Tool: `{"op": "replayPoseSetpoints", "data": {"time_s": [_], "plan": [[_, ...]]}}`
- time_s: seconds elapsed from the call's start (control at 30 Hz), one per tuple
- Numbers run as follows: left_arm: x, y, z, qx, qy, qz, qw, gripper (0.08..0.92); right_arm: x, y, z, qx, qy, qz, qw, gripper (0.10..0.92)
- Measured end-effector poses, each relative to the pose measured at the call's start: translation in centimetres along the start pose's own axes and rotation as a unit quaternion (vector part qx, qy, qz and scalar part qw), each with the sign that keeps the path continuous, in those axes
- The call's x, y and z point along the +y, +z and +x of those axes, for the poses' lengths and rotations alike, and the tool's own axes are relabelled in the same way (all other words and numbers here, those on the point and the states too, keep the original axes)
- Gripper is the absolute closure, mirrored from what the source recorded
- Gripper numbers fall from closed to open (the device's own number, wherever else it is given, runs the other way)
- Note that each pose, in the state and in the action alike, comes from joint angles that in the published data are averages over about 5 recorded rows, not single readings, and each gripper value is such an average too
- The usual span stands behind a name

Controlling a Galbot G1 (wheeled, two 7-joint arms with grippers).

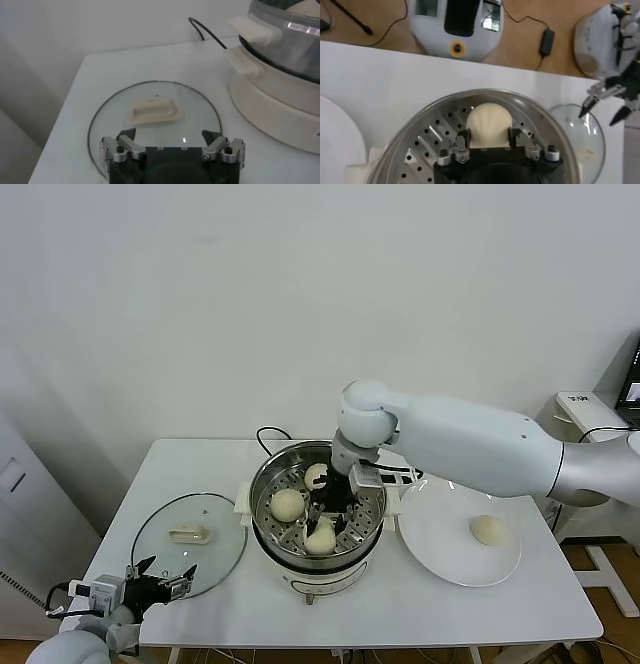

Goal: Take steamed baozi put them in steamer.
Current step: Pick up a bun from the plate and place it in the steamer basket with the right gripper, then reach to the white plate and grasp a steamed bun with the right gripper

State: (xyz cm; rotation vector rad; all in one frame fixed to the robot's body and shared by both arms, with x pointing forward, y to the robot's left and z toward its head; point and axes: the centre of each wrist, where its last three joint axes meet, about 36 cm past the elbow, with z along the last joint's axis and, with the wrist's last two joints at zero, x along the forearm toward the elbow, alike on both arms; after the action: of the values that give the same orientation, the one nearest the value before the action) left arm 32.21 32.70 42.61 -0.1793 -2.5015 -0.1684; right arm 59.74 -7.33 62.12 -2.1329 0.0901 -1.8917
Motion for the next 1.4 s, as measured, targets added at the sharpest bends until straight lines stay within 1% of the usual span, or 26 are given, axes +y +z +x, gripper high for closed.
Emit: {"op": "replayPoseSetpoints", "data": {"time_s": [0.1,0.23,0.33,0.43,0.6,0.73,0.87,1.07,1.27,1.4], "plan": [[0.0,0.0,0.0,0.000,0.000,0.000,1.000,0.177,0.1,0.0,-0.6,-0.001,-0.003,0.002,1.000,0.479],[0.1,0.1,-0.1,0.002,-0.001,0.000,1.000,0.177,0.1,0.1,-0.7,0.004,-0.002,0.000,1.000,0.364],[0.1,0.2,-0.1,0.003,-0.001,0.000,1.000,0.177,0.3,0.4,-0.2,0.012,0.004,-0.009,1.000,0.280],[0.1,0.2,-0.1,0.003,-0.001,0.001,1.000,0.177,0.8,0.9,1.0,0.026,0.014,-0.027,0.999,0.220],[0.2,0.2,-0.1,0.001,-0.002,0.002,1.000,0.177,2.9,2.4,5.0,0.063,0.043,-0.091,0.993,0.200],[0.3,0.1,-0.1,-0.001,-0.003,0.003,1.000,0.177,6.2,3.8,8.6,0.094,0.063,-0.175,0.978,0.200],[0.4,0.0,0.0,-0.005,-0.004,0.003,1.000,0.177,11.3,5.0,11.7,0.122,0.075,-0.281,0.949,0.200],[0.6,-0.1,0.0,-0.007,-0.005,0.001,1.000,0.177,20.5,5.3,14.1,0.145,0.086,-0.432,0.886,0.200],[0.7,-0.2,0.1,-0.008,-0.006,0.000,1.000,0.177,29.3,4.4,13.1,0.140,0.088,-0.539,0.826,0.200],[0.7,-0.3,0.1,-0.007,-0.006,-0.001,1.000,0.177,33.9,3.7,11.2,0.133,0.085,-0.585,0.796,0.200]]}}
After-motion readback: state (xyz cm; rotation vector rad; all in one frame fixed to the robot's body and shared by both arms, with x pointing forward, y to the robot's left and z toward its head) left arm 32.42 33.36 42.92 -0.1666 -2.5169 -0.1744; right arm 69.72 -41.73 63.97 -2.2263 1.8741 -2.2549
